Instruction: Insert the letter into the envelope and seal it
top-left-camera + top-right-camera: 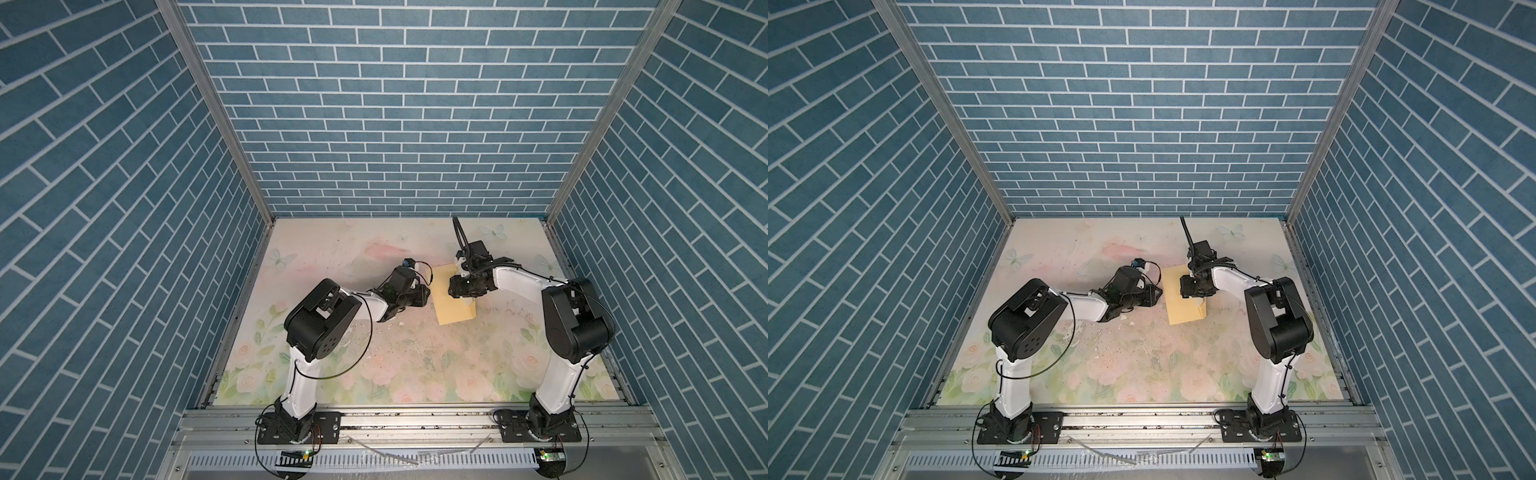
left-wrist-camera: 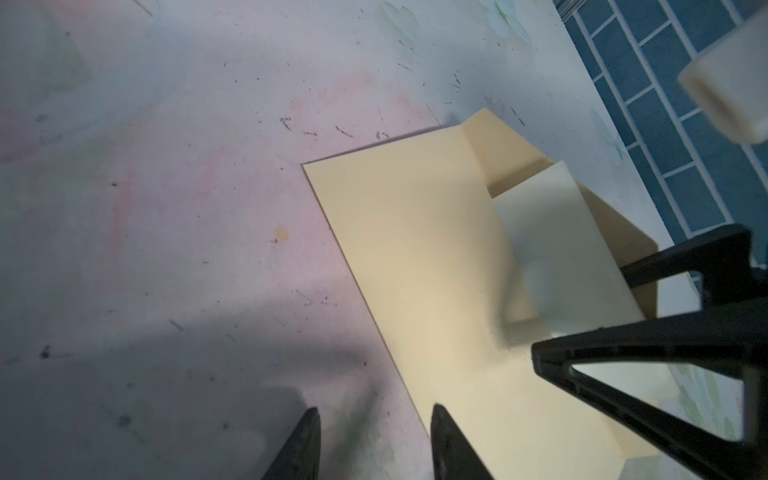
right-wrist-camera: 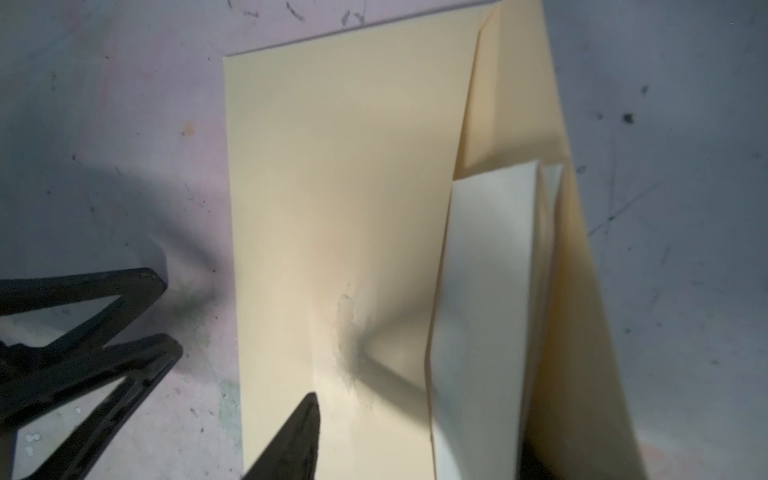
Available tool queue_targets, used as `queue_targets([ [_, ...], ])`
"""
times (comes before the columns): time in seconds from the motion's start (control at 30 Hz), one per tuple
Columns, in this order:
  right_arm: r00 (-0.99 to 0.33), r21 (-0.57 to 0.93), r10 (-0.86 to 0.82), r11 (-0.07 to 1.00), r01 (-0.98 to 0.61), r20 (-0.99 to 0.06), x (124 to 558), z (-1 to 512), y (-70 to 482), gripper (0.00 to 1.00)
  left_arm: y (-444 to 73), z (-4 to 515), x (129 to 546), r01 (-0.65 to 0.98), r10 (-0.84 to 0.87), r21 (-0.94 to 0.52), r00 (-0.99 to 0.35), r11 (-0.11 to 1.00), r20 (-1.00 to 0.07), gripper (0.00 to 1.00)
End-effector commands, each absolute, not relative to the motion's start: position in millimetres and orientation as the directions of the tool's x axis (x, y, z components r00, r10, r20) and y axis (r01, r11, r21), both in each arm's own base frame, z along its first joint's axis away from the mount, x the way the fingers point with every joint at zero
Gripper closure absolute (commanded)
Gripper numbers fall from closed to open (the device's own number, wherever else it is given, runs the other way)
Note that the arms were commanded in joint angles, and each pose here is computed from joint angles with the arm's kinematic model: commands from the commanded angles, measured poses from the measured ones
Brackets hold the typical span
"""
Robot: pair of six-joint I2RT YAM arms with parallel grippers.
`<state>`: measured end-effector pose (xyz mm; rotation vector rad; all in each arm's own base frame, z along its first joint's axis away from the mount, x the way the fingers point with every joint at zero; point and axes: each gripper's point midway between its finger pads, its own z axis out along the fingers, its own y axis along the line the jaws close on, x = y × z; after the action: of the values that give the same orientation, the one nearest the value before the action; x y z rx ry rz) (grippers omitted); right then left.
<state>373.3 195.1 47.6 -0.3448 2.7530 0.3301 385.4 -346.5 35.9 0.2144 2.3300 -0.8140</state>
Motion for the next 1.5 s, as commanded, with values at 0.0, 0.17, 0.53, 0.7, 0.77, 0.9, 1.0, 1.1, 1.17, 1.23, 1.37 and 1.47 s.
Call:
queue_targets([
  [0.0, -0.882, 0.072, -0.243, 0.953, -0.295, -0.404, 380, 80, 186, 0.37, -350, 50, 379, 0.366, -0.044, -0.499, -0.771, 0.786, -0.636, 0.56],
  [0.17, -0.876, 0.099, -0.246, 0.945, -0.312, -0.414, 376, 88, 192, 0.34, -356, 63, 377, 0.388, -0.047, -0.51, -0.76, 0.768, -0.648, 0.56],
  [0.53, -0.914, 0.345, -0.171, 0.887, -0.305, -0.369, 357, 73, 228, 0.37, -364, 73, 371, 0.401, -0.066, -0.552, -0.764, 0.731, -0.642, 0.56],
  [0.7, -0.932, 0.443, -0.097, 0.859, -0.256, -0.35, 351, 62, 238, 0.39, -361, 57, 368, 0.384, -0.053, -0.544, -0.781, 0.746, -0.623, 0.62],
  [0.77, -0.936, 0.457, -0.081, 0.857, -0.241, -0.341, 348, 57, 239, 0.39, -360, 50, 367, 0.376, -0.047, -0.54, -0.788, 0.753, -0.614, 0.65],
  [0.9, -0.945, 0.474, -0.063, 0.853, -0.218, -0.321, 344, 48, 239, 0.4, -353, 35, 365, 0.354, -0.029, -0.512, -0.801, 0.783, -0.598, 0.7],
  [1.0, -0.947, 0.48, -0.058, 0.851, -0.212, -0.315, 343, 45, 240, 0.4, -352, 26, 364, 0.345, -0.025, -0.511, -0.81, 0.787, -0.585, 0.73],
  [1.1, -0.948, 0.48, -0.056, 0.852, -0.209, -0.312, 342, 44, 240, 0.4, -354, 21, 364, 0.342, -0.019, -0.513, -0.818, 0.787, -0.575, 0.75],
  [1.17, -0.948, 0.48, -0.056, 0.852, -0.209, -0.313, 343, 44, 241, 0.4, -353, 18, 363, 0.339, -0.01, -0.503, -0.822, 0.795, -0.57, 0.76],
  [1.23, -0.948, 0.477, -0.057, 0.854, -0.208, -0.312, 343, 43, 241, 0.4, -351, 15, 363, 0.336, -0.002, -0.492, -0.824, 0.803, -0.566, 0.77],
  [1.37, -0.948, 0.472, -0.057, 0.857, -0.208, -0.313, 343, 44, 240, 0.4, -348, 9, 363, 0.328, 0.02, -0.461, -0.832, 0.824, -0.555, 0.82],
  [1.47, -0.948, 0.466, -0.066, 0.859, -0.213, -0.312, 343, 45, 240, 0.39, -345, 4, 361, 0.317, 0.03, -0.446, -0.841, 0.837, -0.541, 0.83],
])
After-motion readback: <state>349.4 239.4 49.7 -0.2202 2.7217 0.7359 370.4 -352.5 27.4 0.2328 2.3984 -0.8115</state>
